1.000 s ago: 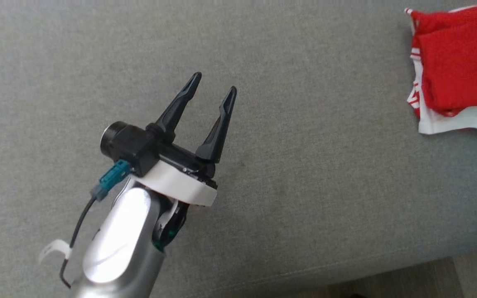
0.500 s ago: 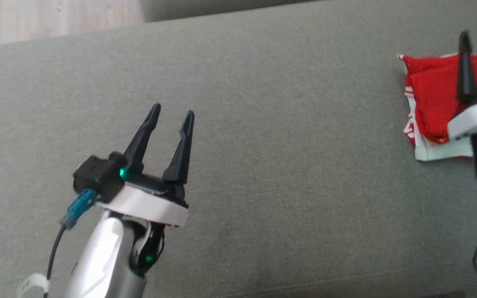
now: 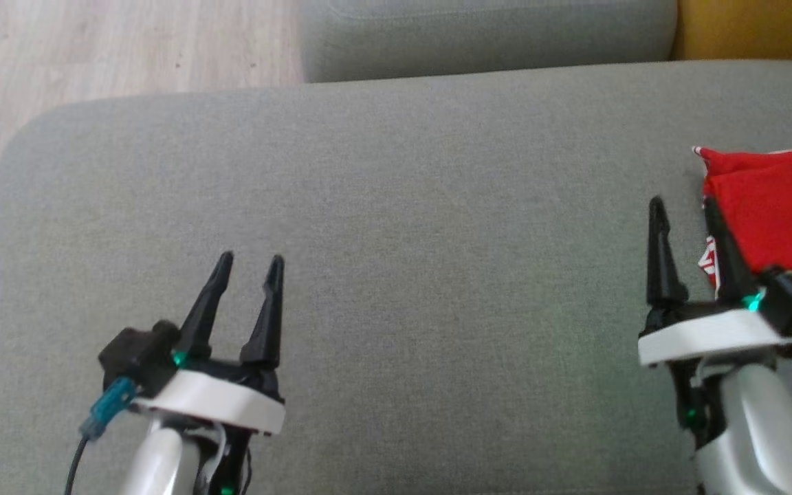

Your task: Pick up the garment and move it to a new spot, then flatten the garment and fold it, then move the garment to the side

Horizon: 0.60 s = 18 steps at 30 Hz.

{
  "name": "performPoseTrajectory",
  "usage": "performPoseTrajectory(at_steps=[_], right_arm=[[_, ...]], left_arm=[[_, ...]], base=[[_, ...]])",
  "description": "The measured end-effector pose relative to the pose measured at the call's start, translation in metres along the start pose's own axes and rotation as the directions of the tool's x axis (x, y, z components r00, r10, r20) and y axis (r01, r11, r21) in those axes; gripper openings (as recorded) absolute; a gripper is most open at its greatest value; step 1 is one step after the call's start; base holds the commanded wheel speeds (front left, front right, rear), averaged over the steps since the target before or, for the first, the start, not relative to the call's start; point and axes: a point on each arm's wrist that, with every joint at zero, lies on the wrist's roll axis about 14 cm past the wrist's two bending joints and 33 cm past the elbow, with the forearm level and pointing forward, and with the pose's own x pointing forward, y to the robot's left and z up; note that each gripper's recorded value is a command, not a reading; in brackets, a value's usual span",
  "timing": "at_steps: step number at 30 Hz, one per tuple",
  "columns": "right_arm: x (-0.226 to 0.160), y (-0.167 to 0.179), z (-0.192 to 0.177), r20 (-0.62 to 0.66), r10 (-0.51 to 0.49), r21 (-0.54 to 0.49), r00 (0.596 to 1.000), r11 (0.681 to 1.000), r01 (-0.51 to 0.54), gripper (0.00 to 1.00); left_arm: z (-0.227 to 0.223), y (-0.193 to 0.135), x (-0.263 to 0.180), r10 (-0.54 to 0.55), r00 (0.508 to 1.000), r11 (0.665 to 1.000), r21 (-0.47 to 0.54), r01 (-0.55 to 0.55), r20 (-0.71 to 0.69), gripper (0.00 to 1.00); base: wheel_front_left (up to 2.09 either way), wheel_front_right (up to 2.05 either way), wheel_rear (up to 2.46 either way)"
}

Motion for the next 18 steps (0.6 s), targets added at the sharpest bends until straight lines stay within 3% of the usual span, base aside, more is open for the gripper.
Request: performPoseTrajectory(at_steps=[18], right_arm=[[-0.024, 0.016, -0.014, -0.03, 0.016, 0.022, 0.999, 1.0, -0.015, 1.0]], left_arm=[[-0.002, 0.015, -0.017, 0.063, 0.998, 0.998, -0.007, -0.063, -0.01, 1.0]], base=[[0.0, 0.0, 0.0]])
